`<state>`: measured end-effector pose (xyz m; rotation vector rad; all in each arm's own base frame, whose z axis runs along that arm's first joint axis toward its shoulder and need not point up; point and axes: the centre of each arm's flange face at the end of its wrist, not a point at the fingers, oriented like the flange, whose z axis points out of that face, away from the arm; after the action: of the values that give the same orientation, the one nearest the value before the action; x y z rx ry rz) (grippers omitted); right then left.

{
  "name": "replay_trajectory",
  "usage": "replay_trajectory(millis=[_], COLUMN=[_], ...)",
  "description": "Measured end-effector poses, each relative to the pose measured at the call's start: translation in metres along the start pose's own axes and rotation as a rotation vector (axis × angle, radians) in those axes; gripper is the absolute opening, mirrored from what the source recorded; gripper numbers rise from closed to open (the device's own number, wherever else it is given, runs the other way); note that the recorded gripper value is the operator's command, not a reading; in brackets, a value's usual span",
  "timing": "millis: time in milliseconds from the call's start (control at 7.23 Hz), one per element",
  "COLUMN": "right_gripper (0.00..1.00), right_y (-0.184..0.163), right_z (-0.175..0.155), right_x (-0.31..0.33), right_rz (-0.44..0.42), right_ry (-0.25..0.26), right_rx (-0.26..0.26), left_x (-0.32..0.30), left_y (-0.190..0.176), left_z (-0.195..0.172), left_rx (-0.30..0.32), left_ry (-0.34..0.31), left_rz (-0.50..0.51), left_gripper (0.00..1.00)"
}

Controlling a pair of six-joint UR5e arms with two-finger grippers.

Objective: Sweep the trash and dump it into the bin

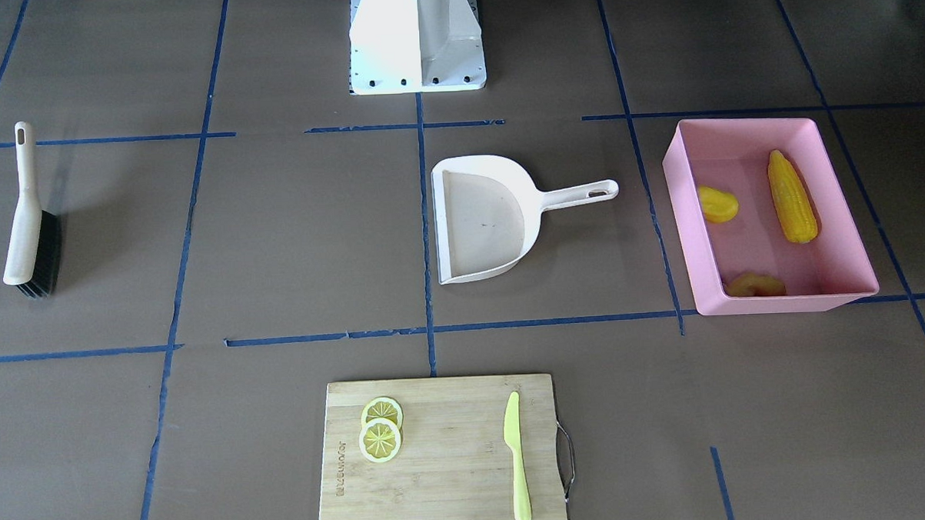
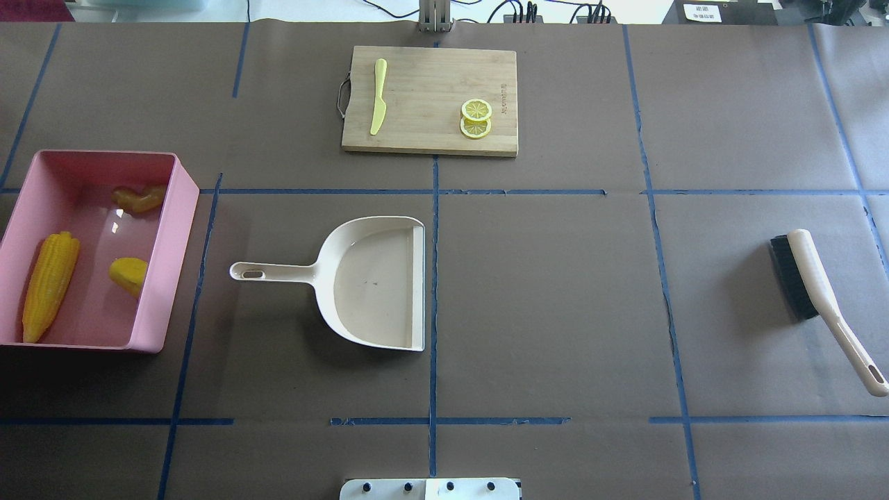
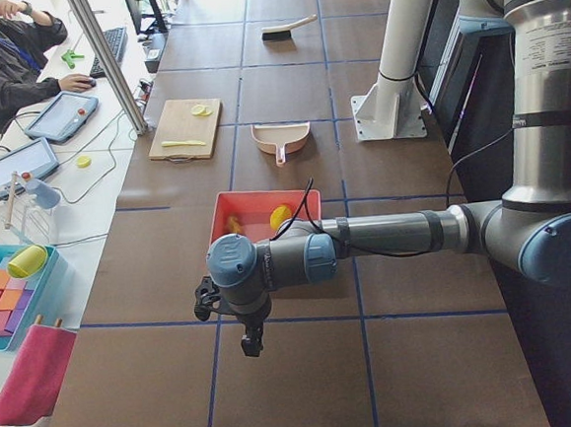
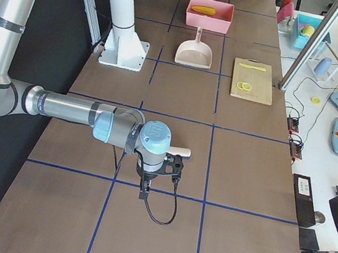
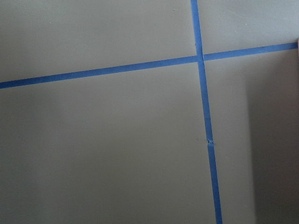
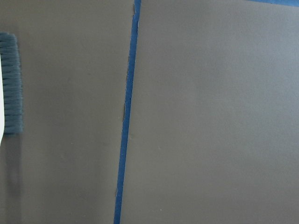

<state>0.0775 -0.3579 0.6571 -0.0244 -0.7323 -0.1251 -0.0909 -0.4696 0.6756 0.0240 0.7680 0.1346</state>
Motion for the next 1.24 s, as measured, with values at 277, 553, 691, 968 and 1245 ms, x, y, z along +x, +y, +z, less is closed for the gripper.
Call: replay_trajectory(millis=[277, 553, 691, 968, 1245], right_gripper=[1.0, 1.0, 1.0, 1.0, 1.0], right_y=[-0.001, -0.001, -0.002, -0.002, -0.002], right_z=[0.001, 0.002, 0.002, 0.002, 0.003], right_x=[-0.002, -0.003, -0.003, -0.004, -0.005], right_rz=[-0.006, -0.008, -0.009, -0.011, -0.015], right_ry=[0.0, 0.0, 0.0, 0.0, 0.001], right_rx=[-0.003, -0.004, -0.005, -0.007, -0.01], left_x=[-0.001, -0.003, -0.004, -0.005, -0.005], left_y=[0.001, 0.004, 0.008, 0.012, 0.014], left_z=[0.001, 0.004, 0.006, 0.009, 0.011], left_rx=[-0.003, -0.008, -0.011, -0.016, -0.021], left_ry=[0.001, 0.002, 0.003, 0.004, 0.005], left_rz=[-0.003, -0.007, -0.01, -0.014, -0.016], left_gripper=[1.0, 1.0, 1.0, 1.0, 1.0])
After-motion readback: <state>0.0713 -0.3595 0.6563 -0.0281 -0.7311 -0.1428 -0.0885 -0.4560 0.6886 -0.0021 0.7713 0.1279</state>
